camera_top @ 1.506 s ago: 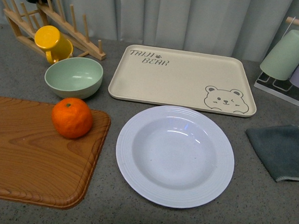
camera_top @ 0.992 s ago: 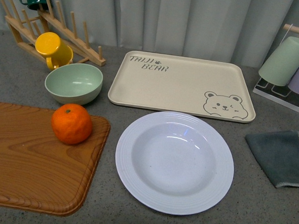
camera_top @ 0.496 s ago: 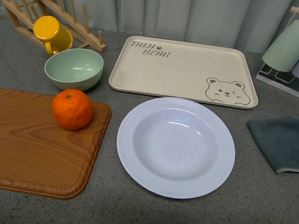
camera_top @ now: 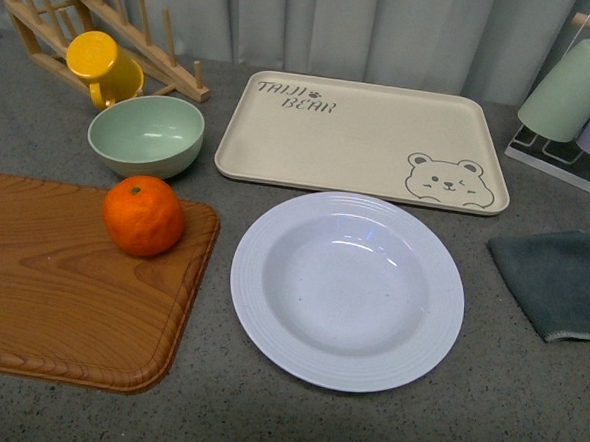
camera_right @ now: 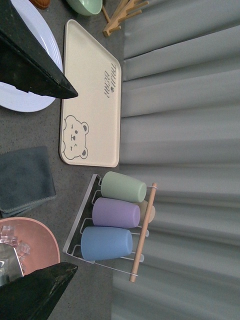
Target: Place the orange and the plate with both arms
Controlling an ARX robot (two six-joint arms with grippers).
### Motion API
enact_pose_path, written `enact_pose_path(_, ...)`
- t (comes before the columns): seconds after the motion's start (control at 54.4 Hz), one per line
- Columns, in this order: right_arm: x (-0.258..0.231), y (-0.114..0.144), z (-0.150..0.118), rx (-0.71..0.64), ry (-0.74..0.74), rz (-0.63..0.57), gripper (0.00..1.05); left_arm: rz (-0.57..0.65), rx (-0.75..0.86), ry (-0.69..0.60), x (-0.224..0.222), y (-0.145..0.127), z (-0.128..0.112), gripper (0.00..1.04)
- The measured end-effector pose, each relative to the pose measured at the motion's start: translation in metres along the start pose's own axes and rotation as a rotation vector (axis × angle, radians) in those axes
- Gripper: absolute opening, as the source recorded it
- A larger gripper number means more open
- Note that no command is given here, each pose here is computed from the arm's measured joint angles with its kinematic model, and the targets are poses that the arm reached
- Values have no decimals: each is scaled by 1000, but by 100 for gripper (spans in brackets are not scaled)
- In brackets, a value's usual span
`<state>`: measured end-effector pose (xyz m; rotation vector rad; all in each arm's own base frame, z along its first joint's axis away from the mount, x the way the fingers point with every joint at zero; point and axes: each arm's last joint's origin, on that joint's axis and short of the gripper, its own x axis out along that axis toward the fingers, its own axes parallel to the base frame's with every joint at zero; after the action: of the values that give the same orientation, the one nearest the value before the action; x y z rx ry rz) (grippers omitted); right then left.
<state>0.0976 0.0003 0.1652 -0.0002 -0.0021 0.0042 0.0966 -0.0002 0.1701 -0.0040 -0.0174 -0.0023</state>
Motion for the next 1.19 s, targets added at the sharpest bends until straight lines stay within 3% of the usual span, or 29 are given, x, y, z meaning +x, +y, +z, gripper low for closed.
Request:
enact_pose_path(0.827, 0, 0, 0, 0, 0, 0, 96, 0, 0, 0, 0, 0, 0, 98)
enact_pose_path(0.955, 0, 0, 0, 0, 0, -1, 96, 189, -79, 200, 5, 0, -8, 98)
enact_pose_path(1.194, 0, 0, 0, 0, 0, 0, 96, 136, -150, 217, 49, 3, 4, 98)
